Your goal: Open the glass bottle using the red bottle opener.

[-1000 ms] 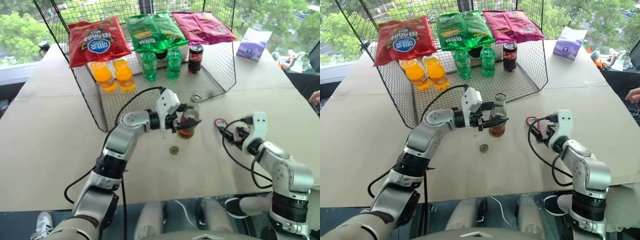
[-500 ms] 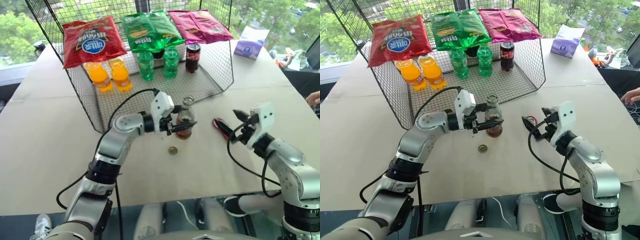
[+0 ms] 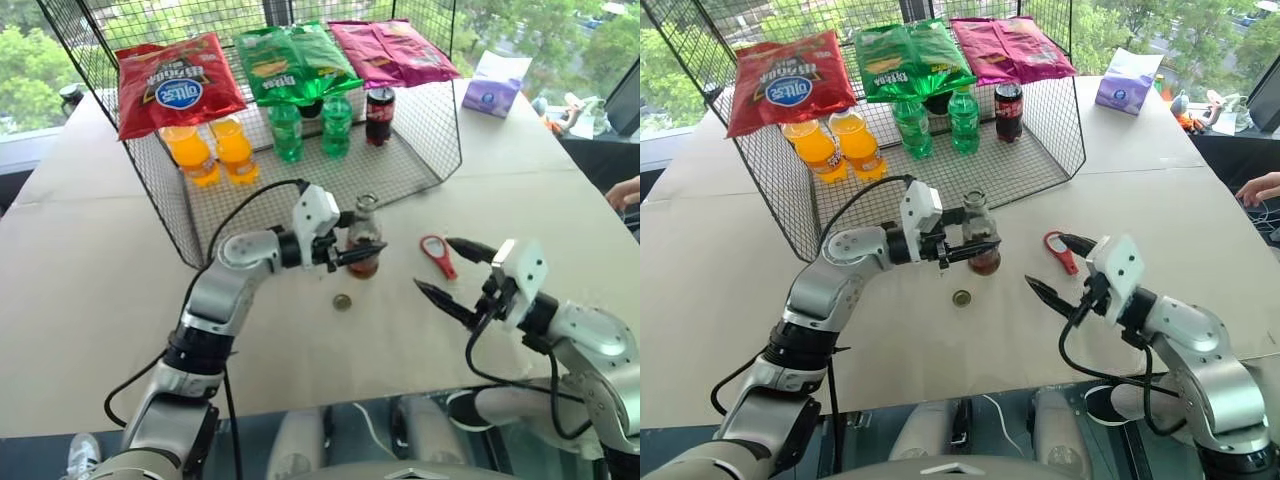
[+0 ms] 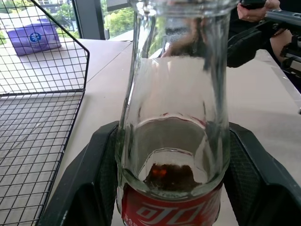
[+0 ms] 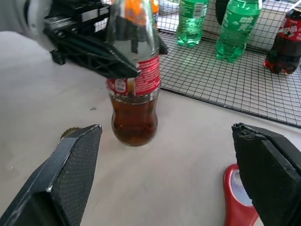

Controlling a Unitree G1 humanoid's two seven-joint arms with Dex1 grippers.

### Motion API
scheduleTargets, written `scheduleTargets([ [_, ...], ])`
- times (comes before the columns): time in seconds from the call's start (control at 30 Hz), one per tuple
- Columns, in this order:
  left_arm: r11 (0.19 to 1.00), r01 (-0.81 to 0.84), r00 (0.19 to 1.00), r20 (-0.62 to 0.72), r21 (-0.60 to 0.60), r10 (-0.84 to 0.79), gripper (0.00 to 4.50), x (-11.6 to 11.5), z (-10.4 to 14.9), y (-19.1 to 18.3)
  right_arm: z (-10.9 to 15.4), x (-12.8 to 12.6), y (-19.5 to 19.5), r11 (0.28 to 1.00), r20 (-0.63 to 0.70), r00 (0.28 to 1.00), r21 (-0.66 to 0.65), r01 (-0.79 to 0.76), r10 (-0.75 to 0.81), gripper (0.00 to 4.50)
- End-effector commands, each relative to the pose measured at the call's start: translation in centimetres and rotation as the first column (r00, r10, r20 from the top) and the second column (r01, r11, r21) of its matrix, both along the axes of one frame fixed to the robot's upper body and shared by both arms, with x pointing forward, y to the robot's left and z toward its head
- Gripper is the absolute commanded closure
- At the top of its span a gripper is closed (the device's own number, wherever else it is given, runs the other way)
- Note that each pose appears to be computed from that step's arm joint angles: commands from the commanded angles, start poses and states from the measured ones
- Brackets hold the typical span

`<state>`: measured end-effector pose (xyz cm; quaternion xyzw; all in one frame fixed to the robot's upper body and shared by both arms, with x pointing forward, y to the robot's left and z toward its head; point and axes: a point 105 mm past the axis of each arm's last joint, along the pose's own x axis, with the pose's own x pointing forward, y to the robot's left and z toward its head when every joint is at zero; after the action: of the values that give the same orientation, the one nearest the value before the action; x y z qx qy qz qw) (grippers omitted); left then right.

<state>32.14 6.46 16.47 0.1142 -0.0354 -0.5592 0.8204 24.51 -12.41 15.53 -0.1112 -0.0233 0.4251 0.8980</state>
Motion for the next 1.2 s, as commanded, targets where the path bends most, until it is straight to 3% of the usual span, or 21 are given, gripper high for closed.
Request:
scheduleTargets([
  [0.03,0.999,-0.047,0.999,0.013,0.002,0.047,2.11,0.3,0.4,1.3,1.8,-1.2,-0.3,1.000,0.090,0.996,-0.011,-0.017,0.018,0.03],
  [0.33,1.000,-0.031,1.000,0.000,0.000,0.031,2.11,0.1,0.4,1.5,2.5,-2.9,-0.8,1.000,0.111,0.994,-0.019,-0.020,0.022,0.03],
  [0.4,1.000,-0.020,1.000,-0.003,-0.003,0.020,1.09,0.0,0.5,1.5,2.5,-2.9,-0.9,1.000,0.110,0.994,-0.017,-0.012,0.014,0.00],
  [0.5,1.000,-0.012,1.000,0.006,-0.005,0.012,0.04,-0.2,0.6,1.5,2.4,-2.8,-1.0,1.000,0.110,0.994,-0.018,-0.003,0.005,0.00],
  [1.0,1.000,0.000,1.000,0.017,-0.015,0.000,0.04,-0.8,1.0,1.7,2.2,-2.3,-0.9,1.000,0.104,0.995,-0.031,-0.002,0.005,0.00],
  [1.2,0.998,-0.006,0.997,-0.073,-0.055,0.002,0.04,-2.0,0.8,4.2,1.8,-2.6,-2.0,0.997,0.078,0.996,-0.051,0.050,-0.046,0.00],
])
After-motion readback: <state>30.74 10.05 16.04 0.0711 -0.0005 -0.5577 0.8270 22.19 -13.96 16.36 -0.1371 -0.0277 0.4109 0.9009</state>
